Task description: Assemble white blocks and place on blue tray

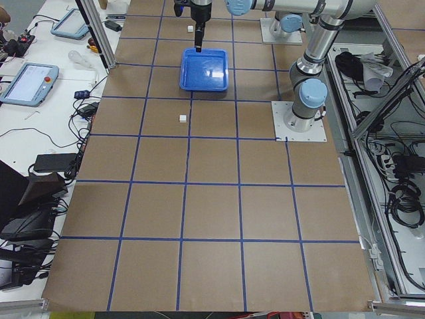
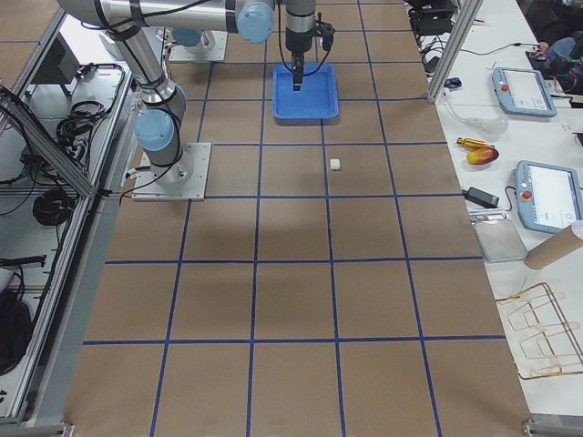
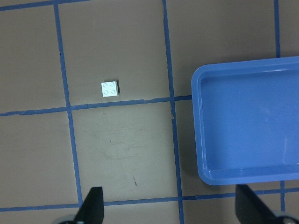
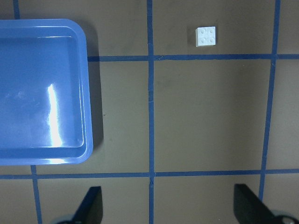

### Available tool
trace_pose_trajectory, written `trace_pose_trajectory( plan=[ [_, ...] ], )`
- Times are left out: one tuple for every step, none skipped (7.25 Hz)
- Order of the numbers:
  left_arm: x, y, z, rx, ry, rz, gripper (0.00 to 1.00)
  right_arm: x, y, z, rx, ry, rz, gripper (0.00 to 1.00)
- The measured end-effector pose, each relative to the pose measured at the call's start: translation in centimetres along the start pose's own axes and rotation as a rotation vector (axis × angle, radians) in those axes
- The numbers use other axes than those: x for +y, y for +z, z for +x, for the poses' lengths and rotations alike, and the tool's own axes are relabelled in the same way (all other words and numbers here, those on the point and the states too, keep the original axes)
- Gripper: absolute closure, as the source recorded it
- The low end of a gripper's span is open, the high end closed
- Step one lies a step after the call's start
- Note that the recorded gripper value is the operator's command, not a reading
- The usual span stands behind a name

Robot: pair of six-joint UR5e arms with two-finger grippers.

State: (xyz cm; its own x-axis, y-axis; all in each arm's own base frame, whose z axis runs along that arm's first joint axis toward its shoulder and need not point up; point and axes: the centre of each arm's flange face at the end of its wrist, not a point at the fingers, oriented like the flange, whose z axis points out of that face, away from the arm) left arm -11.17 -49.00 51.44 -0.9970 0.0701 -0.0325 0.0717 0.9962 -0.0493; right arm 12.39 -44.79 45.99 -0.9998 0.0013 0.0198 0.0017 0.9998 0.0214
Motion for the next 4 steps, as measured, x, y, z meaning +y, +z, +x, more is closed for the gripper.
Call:
trace_pose_trajectory(
  plan=[
    [0.0, 0.1, 0.0, 0.005, 0.0, -0.002, 0.0, 0.0, 0.0, 0.0, 0.0, -0.002, -0.001, 0.0],
    [-0.1, 0.3, 0.0, 0.012, -0.003, -0.004, 0.0, 0.0, 0.1, 0.0, -0.001, -0.004, -0.001, 0.0],
    [-0.5, 0.6, -0.3, 0.015, -0.008, -0.008, 0.0, 0.0, 0.1, 0.0, -0.001, -0.004, -0.002, 0.0],
    [-1.0, 1.3, -0.7, 0.015, -0.011, -0.015, 0.0, 0.0, 0.2, 0.0, -0.002, -0.003, -0.003, 0.0]
  ],
)
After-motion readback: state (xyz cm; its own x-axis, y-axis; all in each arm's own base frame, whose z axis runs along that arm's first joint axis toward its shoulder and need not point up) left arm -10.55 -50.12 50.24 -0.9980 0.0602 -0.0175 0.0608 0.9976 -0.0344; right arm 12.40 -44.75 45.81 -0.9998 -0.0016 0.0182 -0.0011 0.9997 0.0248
